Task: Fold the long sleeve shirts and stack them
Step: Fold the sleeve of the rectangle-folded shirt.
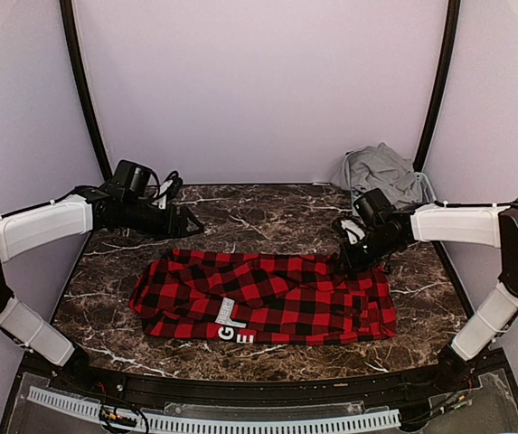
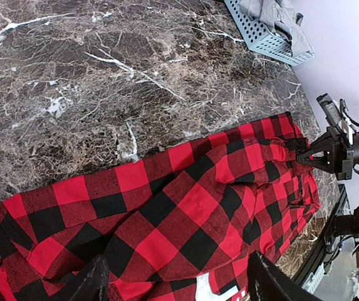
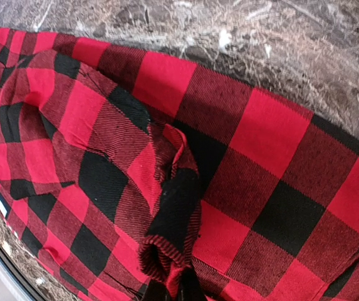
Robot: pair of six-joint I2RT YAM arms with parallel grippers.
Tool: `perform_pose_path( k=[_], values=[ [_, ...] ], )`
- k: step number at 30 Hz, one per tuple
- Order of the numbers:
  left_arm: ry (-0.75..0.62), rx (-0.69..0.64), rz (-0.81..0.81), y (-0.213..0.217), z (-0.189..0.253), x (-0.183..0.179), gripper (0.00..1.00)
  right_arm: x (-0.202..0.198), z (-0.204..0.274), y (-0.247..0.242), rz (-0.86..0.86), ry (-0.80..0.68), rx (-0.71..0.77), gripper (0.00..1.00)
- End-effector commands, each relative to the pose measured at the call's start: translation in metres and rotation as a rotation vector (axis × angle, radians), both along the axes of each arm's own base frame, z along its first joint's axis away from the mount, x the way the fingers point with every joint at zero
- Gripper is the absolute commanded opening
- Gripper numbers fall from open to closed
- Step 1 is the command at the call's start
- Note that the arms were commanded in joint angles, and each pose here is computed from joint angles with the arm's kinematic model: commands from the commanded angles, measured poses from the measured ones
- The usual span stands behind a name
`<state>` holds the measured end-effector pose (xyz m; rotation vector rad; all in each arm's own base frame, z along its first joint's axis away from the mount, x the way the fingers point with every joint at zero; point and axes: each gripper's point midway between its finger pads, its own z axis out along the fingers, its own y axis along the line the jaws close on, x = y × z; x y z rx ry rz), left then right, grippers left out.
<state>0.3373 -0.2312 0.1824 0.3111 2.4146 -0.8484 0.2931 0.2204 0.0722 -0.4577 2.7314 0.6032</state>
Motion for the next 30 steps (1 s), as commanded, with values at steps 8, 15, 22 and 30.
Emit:
perform_pose_path(
  k=[8, 15, 22, 30],
  values=[
    [0.004, 0.048, 0.009, -0.005, -0.032, -0.021, 0.74, 0.036, 0.009, -0.018, -0.082, -0.074, -0.047, 0.06],
    [0.011, 0.065, -0.002, -0.01, -0.04, -0.021, 0.74, 0.036, -0.008, -0.037, -0.134, -0.048, -0.066, 0.02],
    [0.014, 0.073, -0.011, -0.015, -0.045, -0.021, 0.74, 0.032, -0.027, -0.055, -0.166, -0.011, -0.1, 0.09],
    [0.033, 0.07, -0.042, -0.028, -0.069, -0.031, 0.75, 0.032, -0.038, -0.039, -0.142, 0.009, -0.014, 0.23]
  ],
)
